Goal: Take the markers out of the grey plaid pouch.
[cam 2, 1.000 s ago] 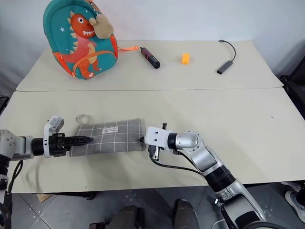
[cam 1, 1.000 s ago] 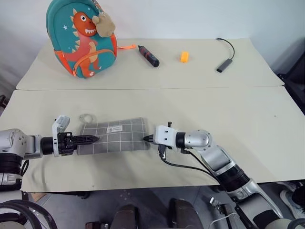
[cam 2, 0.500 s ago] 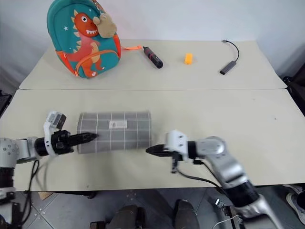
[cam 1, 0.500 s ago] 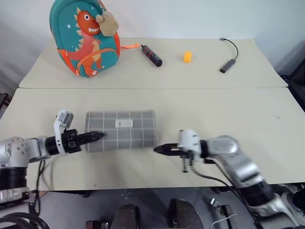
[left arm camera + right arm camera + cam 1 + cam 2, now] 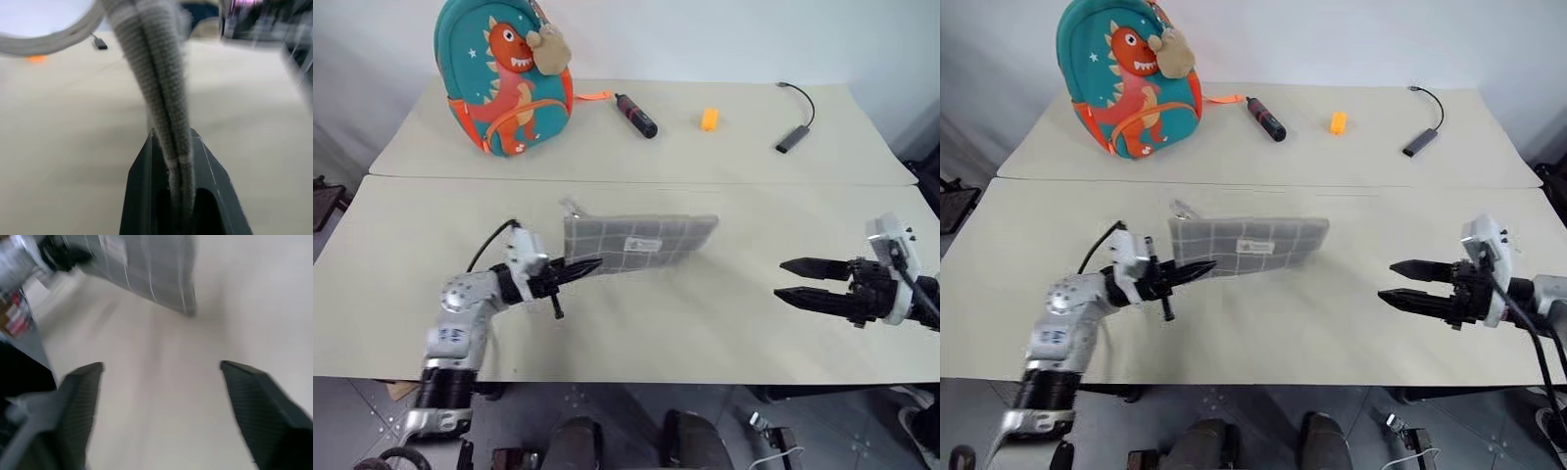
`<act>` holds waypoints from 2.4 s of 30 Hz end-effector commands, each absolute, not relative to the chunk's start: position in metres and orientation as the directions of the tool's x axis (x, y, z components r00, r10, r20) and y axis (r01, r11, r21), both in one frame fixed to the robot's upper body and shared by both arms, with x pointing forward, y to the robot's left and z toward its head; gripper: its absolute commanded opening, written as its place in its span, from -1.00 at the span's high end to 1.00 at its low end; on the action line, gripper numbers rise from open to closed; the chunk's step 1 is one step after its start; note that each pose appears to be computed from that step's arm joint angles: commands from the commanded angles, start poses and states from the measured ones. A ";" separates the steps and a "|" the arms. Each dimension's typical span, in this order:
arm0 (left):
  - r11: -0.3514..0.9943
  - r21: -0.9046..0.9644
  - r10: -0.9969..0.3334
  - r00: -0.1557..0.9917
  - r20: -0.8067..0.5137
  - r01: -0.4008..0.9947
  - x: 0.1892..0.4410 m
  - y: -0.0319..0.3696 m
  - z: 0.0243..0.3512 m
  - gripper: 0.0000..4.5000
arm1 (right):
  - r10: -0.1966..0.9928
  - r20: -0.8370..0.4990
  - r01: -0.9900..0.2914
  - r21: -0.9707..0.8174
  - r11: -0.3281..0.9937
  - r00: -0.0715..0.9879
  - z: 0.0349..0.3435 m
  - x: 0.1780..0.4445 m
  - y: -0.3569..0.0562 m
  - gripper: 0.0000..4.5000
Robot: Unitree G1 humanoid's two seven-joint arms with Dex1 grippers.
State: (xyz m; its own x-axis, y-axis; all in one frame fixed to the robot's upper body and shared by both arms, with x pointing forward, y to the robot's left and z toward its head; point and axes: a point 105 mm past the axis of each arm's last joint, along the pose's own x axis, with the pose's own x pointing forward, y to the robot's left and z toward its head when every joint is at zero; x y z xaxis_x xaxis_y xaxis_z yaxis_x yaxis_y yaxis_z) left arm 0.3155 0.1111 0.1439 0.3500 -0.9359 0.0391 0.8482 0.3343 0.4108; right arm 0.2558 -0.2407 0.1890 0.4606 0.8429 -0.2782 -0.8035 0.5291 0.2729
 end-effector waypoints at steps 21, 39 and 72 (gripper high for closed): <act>0.088 0.721 -0.991 0.132 -0.006 0.687 0.295 0.051 0.112 1.00 | 0.974 -0.206 -0.838 0.512 0.190 0.095 0.195 0.277 -0.103 -0.99; 0.063 0.702 -0.993 0.118 -0.030 0.710 0.286 0.055 0.110 1.00 | 0.985 -0.099 -0.821 0.544 0.172 0.141 0.183 0.294 -0.070 -0.82; 0.181 0.353 -0.983 0.156 0.097 0.918 0.294 0.072 0.133 1.00 | 0.877 0.400 -0.826 0.563 -0.007 0.265 0.258 0.295 -0.119 0.99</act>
